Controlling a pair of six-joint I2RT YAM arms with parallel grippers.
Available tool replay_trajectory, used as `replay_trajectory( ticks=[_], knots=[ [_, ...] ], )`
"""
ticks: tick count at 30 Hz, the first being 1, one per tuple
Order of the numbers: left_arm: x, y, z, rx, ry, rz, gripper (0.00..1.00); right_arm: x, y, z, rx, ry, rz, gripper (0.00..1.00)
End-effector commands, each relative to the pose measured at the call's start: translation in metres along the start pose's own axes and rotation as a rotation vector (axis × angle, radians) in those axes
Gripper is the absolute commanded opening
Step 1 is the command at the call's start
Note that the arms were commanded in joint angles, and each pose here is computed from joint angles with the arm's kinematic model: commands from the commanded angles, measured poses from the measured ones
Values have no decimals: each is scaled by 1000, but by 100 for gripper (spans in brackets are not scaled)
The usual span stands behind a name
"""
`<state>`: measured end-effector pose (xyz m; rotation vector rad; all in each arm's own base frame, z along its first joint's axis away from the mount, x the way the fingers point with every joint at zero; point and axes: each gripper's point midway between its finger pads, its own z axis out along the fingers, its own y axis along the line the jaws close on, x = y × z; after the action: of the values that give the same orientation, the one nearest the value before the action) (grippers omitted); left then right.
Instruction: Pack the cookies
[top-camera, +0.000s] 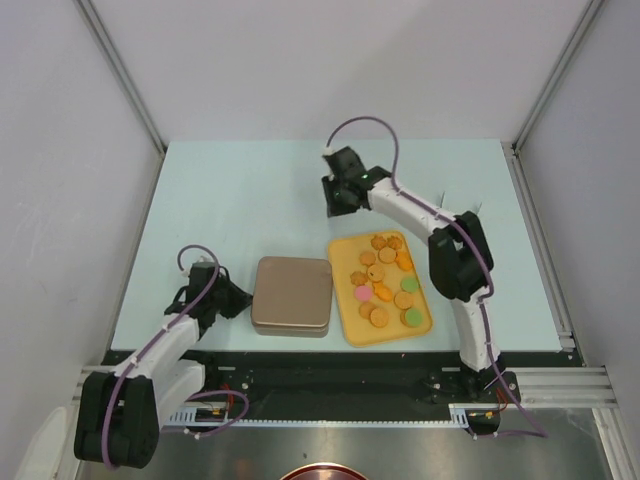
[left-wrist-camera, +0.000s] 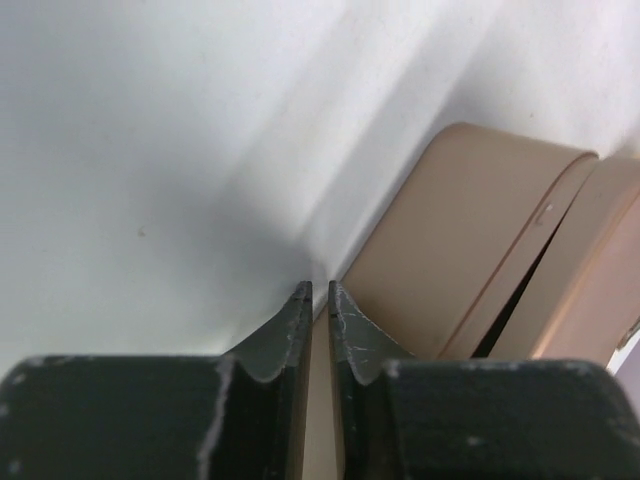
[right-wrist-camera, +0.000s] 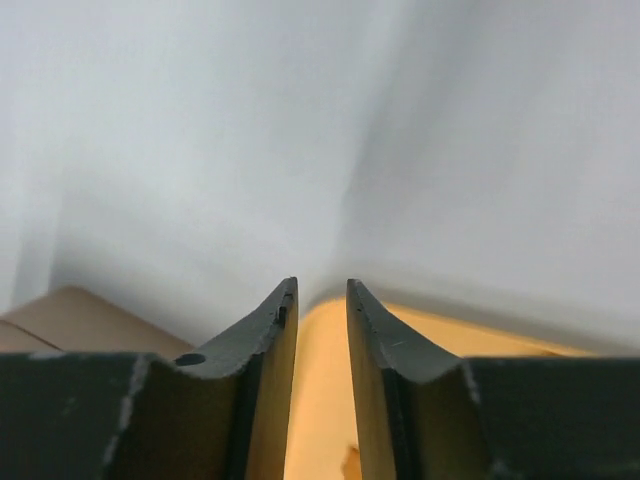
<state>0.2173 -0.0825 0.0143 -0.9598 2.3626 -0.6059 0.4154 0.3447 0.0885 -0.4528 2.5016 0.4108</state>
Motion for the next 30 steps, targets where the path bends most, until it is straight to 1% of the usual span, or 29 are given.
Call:
replay_trajectory(
  ticks=[1,2,3,4,5,6,7,8,9,10,12,13,14,15,17,18,20,21,23,24,25,27,28,30],
  knots=[
    [-23,-12,-7,-16,-81,-32,21,-76,-63,-86,148,-253,169,34],
    [-27,-16,-9,-15,-91,-37,23,-76,-69,-94,161,-274,179,39],
    [-29,-15,-9,-26,-96,-40,25,-86,-75,-113,185,-335,186,43],
    [-33,-16,-10,-35,-112,-42,28,-87,-79,-122,202,-356,188,46],
    [-37,-18,-12,-40,-121,-44,30,-74,-83,-119,220,-338,187,63],
    [-40,-19,-13,-45,-131,-48,32,-74,-78,-120,188,-357,219,84],
    [-42,-19,-14,-48,-138,-48,41,-73,-81,-130,145,-368,261,99],
    [-45,-23,-16,-46,-141,-53,49,-50,-83,-117,94,-312,303,100],
    [-53,-20,-18,-65,-174,-60,56,-47,-61,-115,-75,-291,321,100],
    [-57,-21,-21,-63,-190,-62,69,-44,-60,-117,-125,-280,392,100],
    [-70,-24,-29,-70,-232,-59,80,-29,-57,-112,-163,-253,411,100],
    [-75,-25,-33,-70,-247,-53,90,-26,-55,-112,-166,-257,434,100],
    [-83,-31,-40,-58,-274,-15,93,-25,-52,-121,-168,-278,442,100],
    [-89,-32,-45,-61,-292,-3,100,-18,-46,-120,-208,-272,434,100],
    [-97,-39,-54,-55,-308,62,100,-10,-31,-127,-225,-257,365,100],
    [-100,-40,-57,-49,-310,79,100,0,-30,-126,-193,-232,342,100],
    [-101,-45,-60,-27,-300,129,100,11,-24,-131,-177,-221,301,100],
    [-94,-53,-59,24,-260,151,100,18,-11,-132,-219,-205,286,100],
    [-87,-56,-56,62,-228,184,100,38,-6,-128,-240,-167,302,100],
    [-77,-63,-55,113,-182,200,100,42,3,-134,-269,-174,292,100],
    [-74,-66,-54,137,-169,212,100,58,3,-130,-270,-149,298,100],
    [-65,-69,-51,190,-137,233,100,62,14,-137,-332,-158,316,100],
    [-54,-76,-51,244,-91,245,100,77,16,-134,-342,-126,324,100],
    [-47,-83,-50,305,-60,264,100,86,22,-135,-375,-112,333,100]
  ],
)
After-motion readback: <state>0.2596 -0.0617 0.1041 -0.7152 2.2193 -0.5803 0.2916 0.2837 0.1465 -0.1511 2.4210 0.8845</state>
